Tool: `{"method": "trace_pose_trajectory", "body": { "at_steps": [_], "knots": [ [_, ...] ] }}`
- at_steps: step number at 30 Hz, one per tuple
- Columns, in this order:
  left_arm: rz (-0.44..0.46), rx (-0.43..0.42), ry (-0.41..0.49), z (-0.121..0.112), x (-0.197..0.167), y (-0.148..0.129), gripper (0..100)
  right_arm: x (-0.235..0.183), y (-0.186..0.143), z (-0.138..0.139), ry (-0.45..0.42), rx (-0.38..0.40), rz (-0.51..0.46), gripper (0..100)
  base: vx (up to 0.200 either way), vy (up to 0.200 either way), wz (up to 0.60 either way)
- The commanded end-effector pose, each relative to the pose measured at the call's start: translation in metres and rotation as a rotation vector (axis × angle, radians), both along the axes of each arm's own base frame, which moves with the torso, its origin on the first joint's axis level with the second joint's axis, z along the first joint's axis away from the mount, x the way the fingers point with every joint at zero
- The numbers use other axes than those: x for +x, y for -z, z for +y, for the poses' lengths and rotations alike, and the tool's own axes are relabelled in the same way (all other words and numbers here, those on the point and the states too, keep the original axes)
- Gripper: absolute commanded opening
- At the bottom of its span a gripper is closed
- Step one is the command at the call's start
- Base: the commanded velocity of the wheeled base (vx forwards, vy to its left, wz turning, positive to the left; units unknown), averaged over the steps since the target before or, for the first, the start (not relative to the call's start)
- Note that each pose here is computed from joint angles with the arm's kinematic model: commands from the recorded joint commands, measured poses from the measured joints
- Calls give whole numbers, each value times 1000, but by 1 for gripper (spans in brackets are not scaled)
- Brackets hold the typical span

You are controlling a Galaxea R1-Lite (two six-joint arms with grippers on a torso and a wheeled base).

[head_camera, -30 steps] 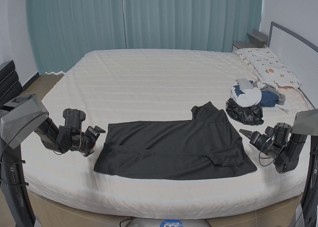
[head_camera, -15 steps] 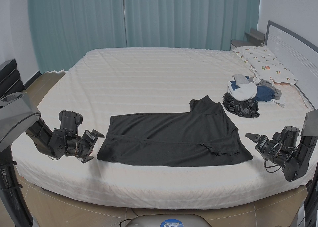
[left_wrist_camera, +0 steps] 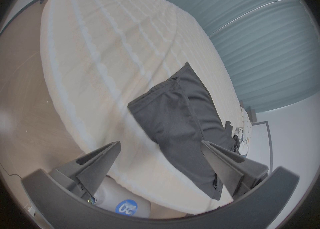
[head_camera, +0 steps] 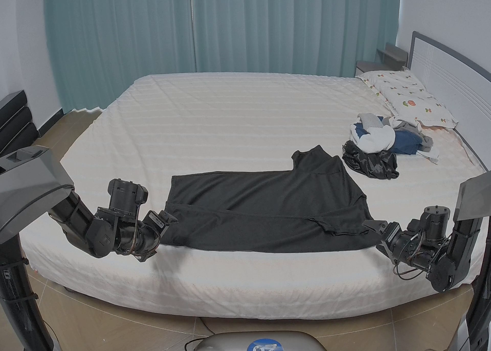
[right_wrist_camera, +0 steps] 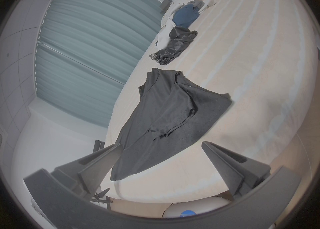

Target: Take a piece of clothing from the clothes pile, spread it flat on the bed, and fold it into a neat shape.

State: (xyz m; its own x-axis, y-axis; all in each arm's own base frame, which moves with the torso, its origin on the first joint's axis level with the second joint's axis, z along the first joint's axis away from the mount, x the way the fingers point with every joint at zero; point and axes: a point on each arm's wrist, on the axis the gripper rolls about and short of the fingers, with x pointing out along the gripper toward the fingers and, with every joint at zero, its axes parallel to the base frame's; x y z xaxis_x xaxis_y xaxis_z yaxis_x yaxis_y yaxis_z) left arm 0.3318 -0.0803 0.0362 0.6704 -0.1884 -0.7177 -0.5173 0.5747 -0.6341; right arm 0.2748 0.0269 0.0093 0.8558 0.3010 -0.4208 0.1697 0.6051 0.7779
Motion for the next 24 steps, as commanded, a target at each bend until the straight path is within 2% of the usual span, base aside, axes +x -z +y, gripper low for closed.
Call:
{"method": "trace_pose_trajectory", "body": {
  "at_steps": [1,9,18,19,24],
  "knots": [
    [13,29,-3,-7,9,13,100,7,15,7,4,-17,32,100,0,0,0],
    [29,121,-13,-13,25,38,100,9,25,13,16,-39,55,100,0,0,0],
    [13,169,-60,-15,35,46,100,7,26,17,1,-39,61,100,0,0,0],
    [12,168,-63,-14,36,46,0,6,25,17,-1,-39,61,100,0,0,0],
    [14,168,-67,-14,35,46,0,4,29,22,3,-54,84,100,0,0,0]
  ]
}}
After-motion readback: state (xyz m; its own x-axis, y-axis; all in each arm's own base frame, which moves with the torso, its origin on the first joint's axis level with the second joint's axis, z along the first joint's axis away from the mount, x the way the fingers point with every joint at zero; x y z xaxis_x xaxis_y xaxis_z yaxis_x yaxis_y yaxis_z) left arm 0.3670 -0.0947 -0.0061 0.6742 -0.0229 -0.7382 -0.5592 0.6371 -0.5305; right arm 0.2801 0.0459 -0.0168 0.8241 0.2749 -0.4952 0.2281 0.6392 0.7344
